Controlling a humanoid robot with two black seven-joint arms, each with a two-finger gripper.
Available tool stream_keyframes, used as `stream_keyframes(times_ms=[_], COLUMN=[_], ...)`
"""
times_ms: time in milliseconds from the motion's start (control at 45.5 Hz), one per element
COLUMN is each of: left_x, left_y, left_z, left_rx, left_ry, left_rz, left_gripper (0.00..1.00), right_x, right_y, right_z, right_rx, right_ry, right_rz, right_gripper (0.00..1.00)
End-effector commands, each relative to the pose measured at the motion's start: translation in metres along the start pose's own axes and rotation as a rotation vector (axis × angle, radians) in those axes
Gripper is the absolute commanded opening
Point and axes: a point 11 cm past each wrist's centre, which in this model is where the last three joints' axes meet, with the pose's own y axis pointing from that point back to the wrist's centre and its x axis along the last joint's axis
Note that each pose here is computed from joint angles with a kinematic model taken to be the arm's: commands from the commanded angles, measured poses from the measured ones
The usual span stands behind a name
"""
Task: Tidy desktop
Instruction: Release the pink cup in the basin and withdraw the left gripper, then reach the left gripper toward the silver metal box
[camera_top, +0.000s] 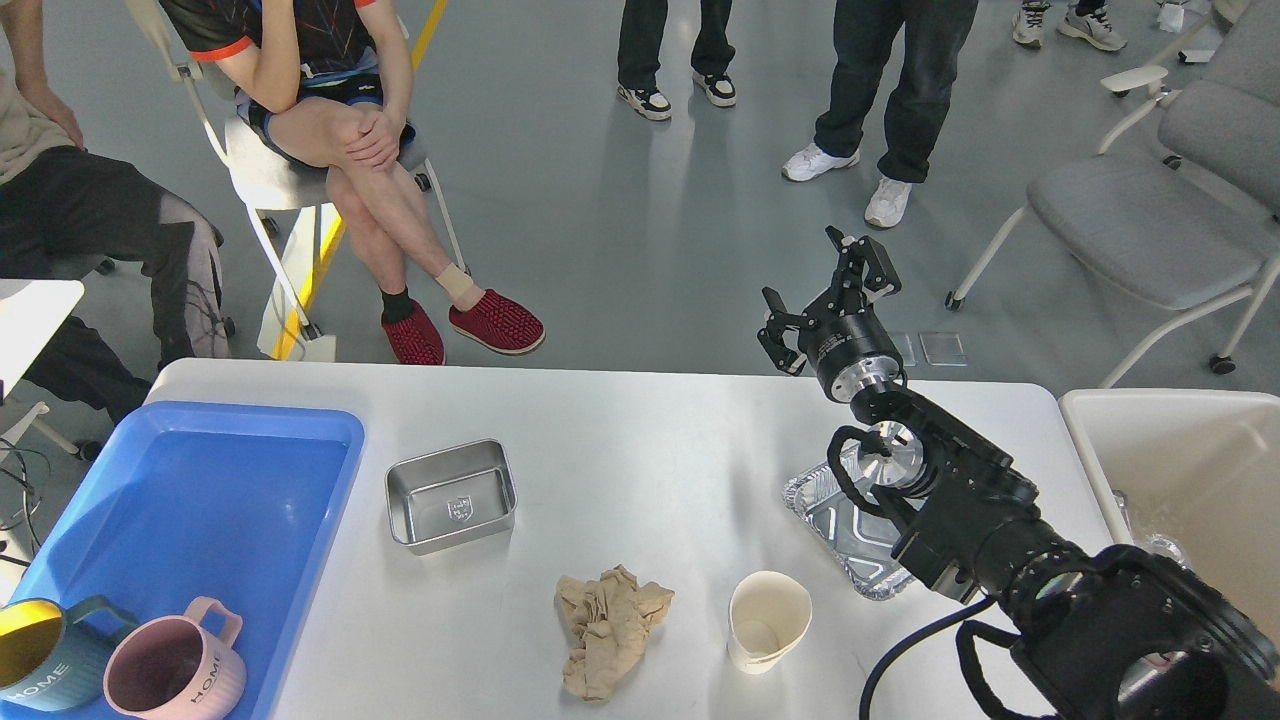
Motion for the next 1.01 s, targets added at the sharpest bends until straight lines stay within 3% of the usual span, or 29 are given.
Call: stream_keyframes(times_ms=[0, 132, 373, 527, 768, 988], left_x=[-0.014, -0.042, -0.037, -0.033, -0.030, 0.009], left_y=[0.053, 0.096, 0.122, 0.119, 0.114, 0.051], left_z=[-0.020, -0.043, -0.039, -0.036, -0.033, 0.005], left_rx=[0.017, 0.045, 0.018, 0.017, 0.017, -0.016], left_ry=[0.132, 0.220, 0.256, 0.243, 0.232, 0.047], left_rz=[0.018, 0.079, 0.132, 0.128, 0.119, 0.075], left_gripper=[0.39, 0.42, 0.66, 0.80, 0.86, 0.87], right_x=[-0.003, -0.006, -0.014, -0.015, -0.013, -0.015], right_y=[-0.001, -0.003, -0.005, -0.006, -0.005, -0.006], right_z=[0.002, -0.002, 0.005, 0.003, 0.001, 0.002], right_rx=[-0.002, 0.003, -0.005, -0.002, 0.000, -0.001], right_ry=[-0.002, 0.001, -0.010, -0.009, -0.006, -0.008], right_rz=[-0.006, -0.011, -0.024, -0.027, -0.025, -0.028], right_gripper=[1.00, 1.00, 1.00, 1.00, 1.00, 1.00])
